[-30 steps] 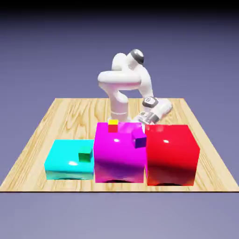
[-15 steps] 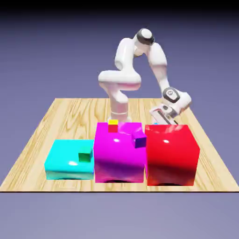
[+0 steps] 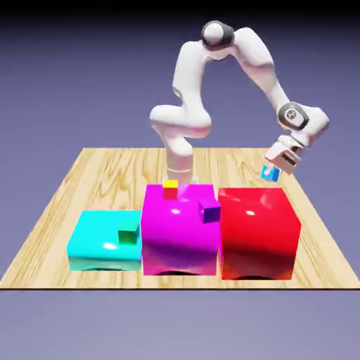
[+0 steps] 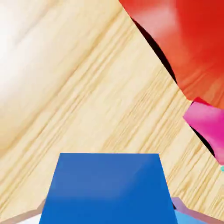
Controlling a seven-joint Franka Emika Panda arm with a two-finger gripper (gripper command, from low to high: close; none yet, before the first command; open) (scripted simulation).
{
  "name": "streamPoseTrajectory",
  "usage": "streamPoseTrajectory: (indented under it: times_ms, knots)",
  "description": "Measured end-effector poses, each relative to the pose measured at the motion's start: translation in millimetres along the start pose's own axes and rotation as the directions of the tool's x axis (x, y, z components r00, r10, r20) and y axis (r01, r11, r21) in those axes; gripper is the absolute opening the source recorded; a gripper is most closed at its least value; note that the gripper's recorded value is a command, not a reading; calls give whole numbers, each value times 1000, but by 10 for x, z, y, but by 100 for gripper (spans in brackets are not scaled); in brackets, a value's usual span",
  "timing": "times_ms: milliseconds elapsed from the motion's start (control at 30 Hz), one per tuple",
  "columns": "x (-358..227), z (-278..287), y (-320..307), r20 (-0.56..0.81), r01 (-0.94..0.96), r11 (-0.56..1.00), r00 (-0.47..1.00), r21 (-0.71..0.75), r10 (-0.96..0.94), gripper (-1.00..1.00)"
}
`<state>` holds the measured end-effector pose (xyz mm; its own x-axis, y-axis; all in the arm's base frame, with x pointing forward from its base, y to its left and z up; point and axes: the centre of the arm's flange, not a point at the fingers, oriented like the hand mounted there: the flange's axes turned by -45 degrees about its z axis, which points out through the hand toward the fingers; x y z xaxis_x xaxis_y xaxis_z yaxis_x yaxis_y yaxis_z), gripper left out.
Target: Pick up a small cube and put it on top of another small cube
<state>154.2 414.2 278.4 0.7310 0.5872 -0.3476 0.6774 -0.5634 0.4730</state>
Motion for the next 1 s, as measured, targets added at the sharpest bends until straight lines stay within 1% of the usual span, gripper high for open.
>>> streamPoseTrajectory:
  times_ms: [233,300,533,767,1000]
  knots:
    - [383,-410,966,-41,246,960,969,133,-243,-100]
    - [487,-445,1324,-58,298,939,955,172,-292,-100]
    - [643,-500,2220,-151,500,815,866,292,-477,-100]
    - [702,-326,3190,-295,669,648,743,364,-601,-100]
    - [633,95,4177,-466,801,466,598,377,-652,-100]
